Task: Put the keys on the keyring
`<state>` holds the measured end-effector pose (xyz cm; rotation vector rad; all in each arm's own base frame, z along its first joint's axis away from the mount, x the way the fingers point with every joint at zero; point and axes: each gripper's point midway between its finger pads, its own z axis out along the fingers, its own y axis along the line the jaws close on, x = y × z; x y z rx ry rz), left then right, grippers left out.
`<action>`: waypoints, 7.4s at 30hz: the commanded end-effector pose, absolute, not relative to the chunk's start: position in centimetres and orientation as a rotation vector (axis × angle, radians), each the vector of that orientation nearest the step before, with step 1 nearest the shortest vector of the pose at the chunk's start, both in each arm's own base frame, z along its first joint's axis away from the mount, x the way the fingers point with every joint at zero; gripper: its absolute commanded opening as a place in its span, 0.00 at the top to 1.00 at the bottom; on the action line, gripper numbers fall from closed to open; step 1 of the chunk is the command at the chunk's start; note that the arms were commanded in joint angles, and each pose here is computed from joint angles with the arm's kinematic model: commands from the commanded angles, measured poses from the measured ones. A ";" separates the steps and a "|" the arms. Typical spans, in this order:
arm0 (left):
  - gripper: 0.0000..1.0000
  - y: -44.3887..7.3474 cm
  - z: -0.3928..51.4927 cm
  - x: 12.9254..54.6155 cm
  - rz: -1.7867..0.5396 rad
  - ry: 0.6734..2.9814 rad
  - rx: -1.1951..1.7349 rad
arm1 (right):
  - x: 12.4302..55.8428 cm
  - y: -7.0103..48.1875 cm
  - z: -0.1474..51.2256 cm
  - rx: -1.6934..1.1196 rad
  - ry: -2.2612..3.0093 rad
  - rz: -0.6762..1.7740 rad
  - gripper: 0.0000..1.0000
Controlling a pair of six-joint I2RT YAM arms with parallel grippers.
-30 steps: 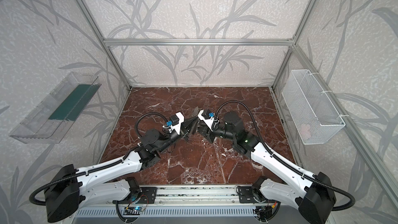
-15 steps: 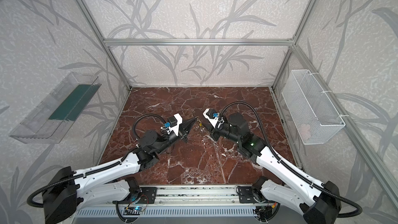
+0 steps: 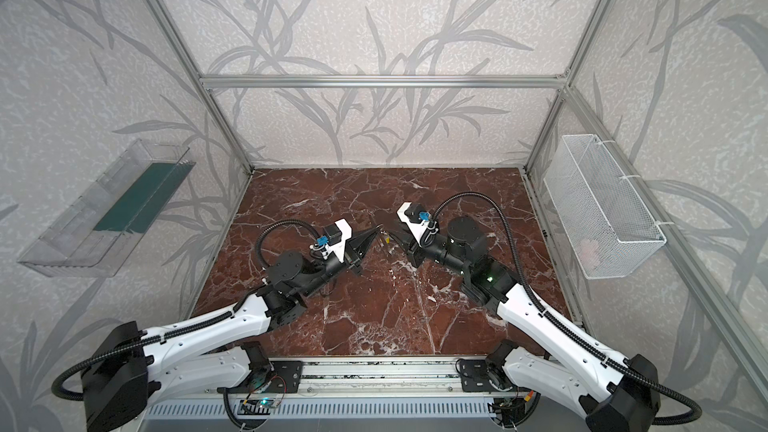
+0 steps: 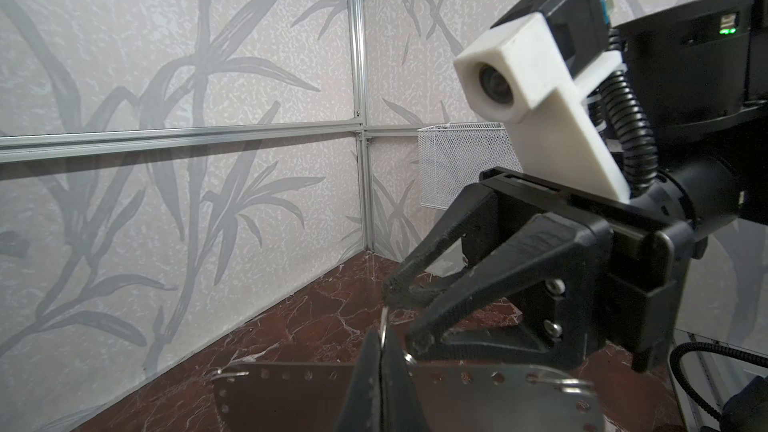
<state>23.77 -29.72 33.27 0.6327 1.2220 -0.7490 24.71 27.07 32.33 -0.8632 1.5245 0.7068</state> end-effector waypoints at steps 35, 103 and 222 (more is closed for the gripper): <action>1.00 -29.9 35.0 22.6 -0.819 1.153 0.637 | 20.5 31.5 33.1 -1.161 1.430 1.050 0.86; 1.00 -30.0 35.4 21.3 -0.900 1.111 0.666 | 21.6 29.2 33.0 -1.101 1.421 1.102 0.87; 0.83 -28.4 32.4 21.4 -0.627 1.438 1.233 | 22.5 30.4 31.8 -1.659 1.481 0.764 1.00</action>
